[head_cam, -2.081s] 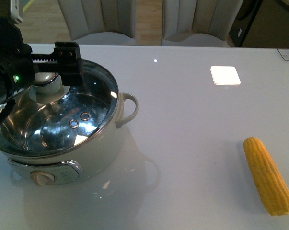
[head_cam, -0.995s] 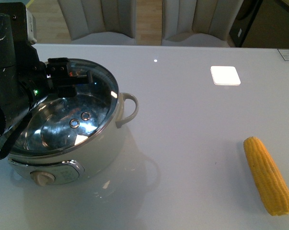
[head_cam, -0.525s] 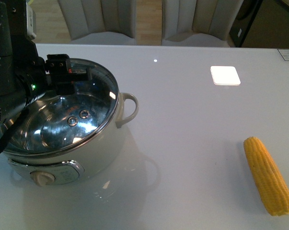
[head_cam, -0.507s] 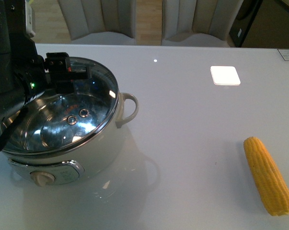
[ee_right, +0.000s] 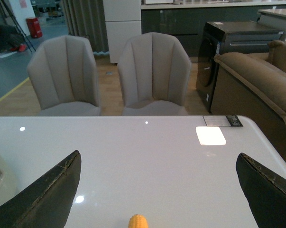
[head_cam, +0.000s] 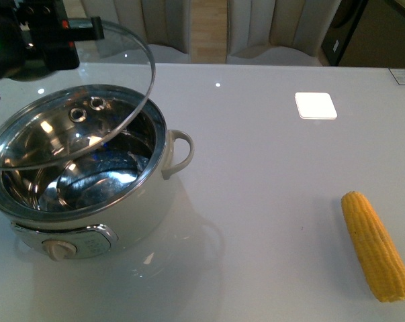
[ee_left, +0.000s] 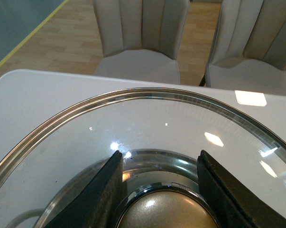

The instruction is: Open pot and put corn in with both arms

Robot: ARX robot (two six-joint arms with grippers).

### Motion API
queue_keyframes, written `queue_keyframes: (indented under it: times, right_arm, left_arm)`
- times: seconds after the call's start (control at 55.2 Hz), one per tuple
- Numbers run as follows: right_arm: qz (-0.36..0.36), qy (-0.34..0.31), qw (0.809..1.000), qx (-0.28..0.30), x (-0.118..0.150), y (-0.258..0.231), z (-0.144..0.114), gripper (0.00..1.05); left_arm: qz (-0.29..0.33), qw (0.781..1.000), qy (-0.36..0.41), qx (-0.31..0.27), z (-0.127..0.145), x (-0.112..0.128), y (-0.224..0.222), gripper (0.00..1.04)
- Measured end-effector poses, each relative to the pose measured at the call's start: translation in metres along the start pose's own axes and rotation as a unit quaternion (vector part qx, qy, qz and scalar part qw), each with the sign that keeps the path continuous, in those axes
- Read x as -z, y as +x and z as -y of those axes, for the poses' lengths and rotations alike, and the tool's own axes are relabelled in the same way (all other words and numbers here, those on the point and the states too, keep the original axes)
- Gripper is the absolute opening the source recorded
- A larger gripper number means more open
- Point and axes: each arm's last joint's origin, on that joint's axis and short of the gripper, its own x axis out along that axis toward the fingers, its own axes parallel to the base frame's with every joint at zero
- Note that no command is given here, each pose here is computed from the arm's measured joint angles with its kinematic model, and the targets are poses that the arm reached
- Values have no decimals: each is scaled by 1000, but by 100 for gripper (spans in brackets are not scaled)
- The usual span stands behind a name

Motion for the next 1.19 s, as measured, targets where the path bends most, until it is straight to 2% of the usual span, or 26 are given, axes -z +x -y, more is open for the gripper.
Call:
queue_keyframes:
  times: [0.09, 0.253, 0.326, 0.434, 0.597, 0.778, 1.05, 1.195]
  right_arm:
    - [0, 0, 1000, 0, 0, 0, 0, 96]
    - [0, 0, 1000, 0, 0, 0, 0, 96]
    - [0, 0, 1000, 0, 0, 0, 0, 96]
    - [0, 0, 1000, 0, 0, 0, 0, 96]
    - [0, 0, 1000, 0, 0, 0, 0, 96]
    - [0, 0, 1000, 0, 0, 0, 0, 96]
    - [0, 0, 1000, 0, 0, 0, 0, 96]
    - [0, 0, 1000, 0, 0, 0, 0, 96]
  left_arm:
    - [19, 1000, -8, -10, -13, -13, -4, 41]
    - [37, 998, -19, -52, -58, -21, -16, 41]
    - [39, 996, -26, -82, -90, -18, -23, 41]
    - [42, 992, -31, -117, -124, -11, -30, 41]
    - [41, 984, -39, -168, -172, 2, -39, 41]
    - [28, 972, -52, -228, -221, 26, -45, 41]
    - [8, 972, -58, -228, -241, 63, -40, 41]
    - [-20, 972, -70, -226, -248, 92, -35, 41]
